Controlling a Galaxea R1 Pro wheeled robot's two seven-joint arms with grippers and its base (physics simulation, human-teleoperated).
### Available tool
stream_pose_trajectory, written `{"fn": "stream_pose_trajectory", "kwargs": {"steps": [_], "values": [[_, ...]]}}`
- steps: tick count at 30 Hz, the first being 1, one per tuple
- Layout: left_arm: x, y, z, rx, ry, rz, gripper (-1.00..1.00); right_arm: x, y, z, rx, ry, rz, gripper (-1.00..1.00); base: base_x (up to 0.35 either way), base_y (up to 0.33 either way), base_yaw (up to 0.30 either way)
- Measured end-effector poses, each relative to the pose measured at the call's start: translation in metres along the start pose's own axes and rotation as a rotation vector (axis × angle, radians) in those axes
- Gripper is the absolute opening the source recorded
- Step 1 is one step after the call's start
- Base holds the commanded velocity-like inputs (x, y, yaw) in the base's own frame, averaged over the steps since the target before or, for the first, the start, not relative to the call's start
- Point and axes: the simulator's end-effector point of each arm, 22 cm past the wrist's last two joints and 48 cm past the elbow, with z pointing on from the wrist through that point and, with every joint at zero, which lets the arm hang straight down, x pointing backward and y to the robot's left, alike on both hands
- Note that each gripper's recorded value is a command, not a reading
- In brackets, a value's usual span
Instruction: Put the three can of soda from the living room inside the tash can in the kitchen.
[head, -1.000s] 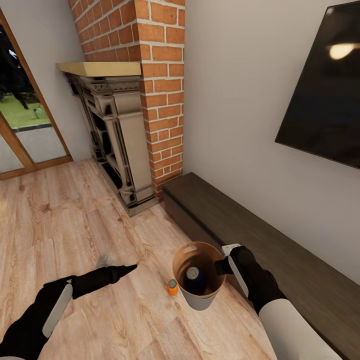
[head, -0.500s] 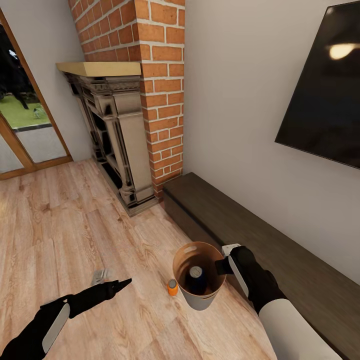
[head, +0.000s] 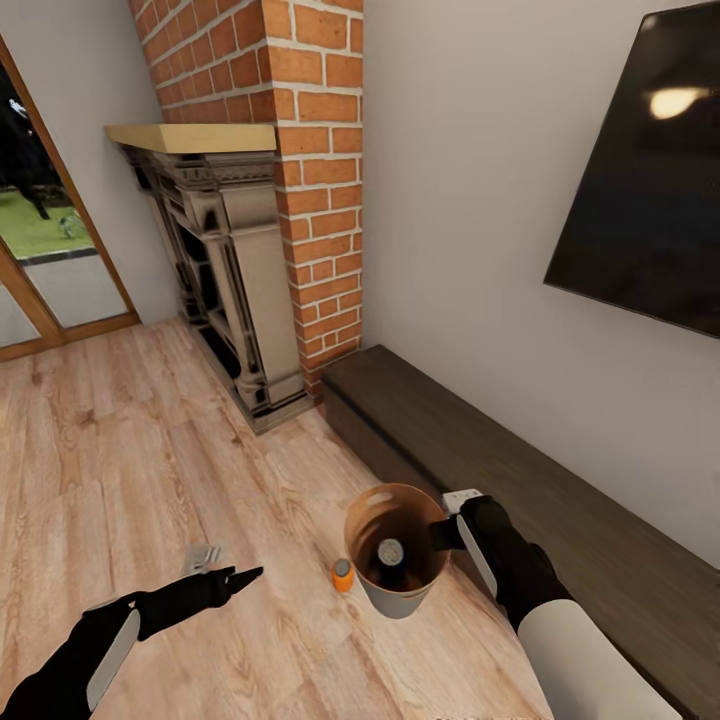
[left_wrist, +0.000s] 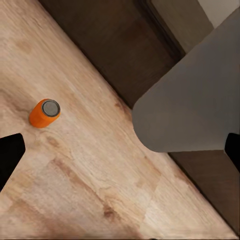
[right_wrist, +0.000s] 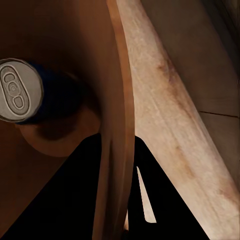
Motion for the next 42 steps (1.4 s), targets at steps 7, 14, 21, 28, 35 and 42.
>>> {"fn": "stream_pose_trajectory", "kwargs": {"steps": [7, 14, 21, 28, 35, 42], "values": [[0.003, 0.0011, 0.0002, -0.006, 0.013, 0.012, 1.0, 0.0002, -0.0014, 0.0, 0.006, 0.0, -0.004, -1.0, 0.0, 0.0, -0.251], [0.0032, 0.0012, 0.0002, -0.006, 0.014, 0.013, 1.0, 0.0001, -0.0023, -0.0001, 0.01, 0.0, -0.007, -1.0, 0.0, 0.0, -0.25], [0.0031, 0.0017, -0.0002, -0.007, 0.015, 0.014, 1.0, -0.0001, -0.0009, -0.0001, 0.004, 0.0, -0.003, -1.0, 0.0, 0.0, -0.063], [0.0032, 0.0021, -0.0005, -0.008, 0.015, 0.014, 1.0, 0.0007, -0.0014, 0.0002, 0.006, 0.002, -0.005, -1.0, 0.0, 0.0, -0.007], [0.0, 0.0002, -0.0016, -0.007, 0.009, 0.019, 1.0, -0.0014, -0.002, -0.003, 0.009, -0.005, -0.006, -1.0, 0.0, 0.0, 0.0], [-0.0043, -0.0025, -0.0035, -0.005, 0.001, 0.026, 1.0, -0.0052, -0.0023, -0.008, 0.01, -0.016, -0.006, -1.0, 0.0, 0.0, 0.0]]}}
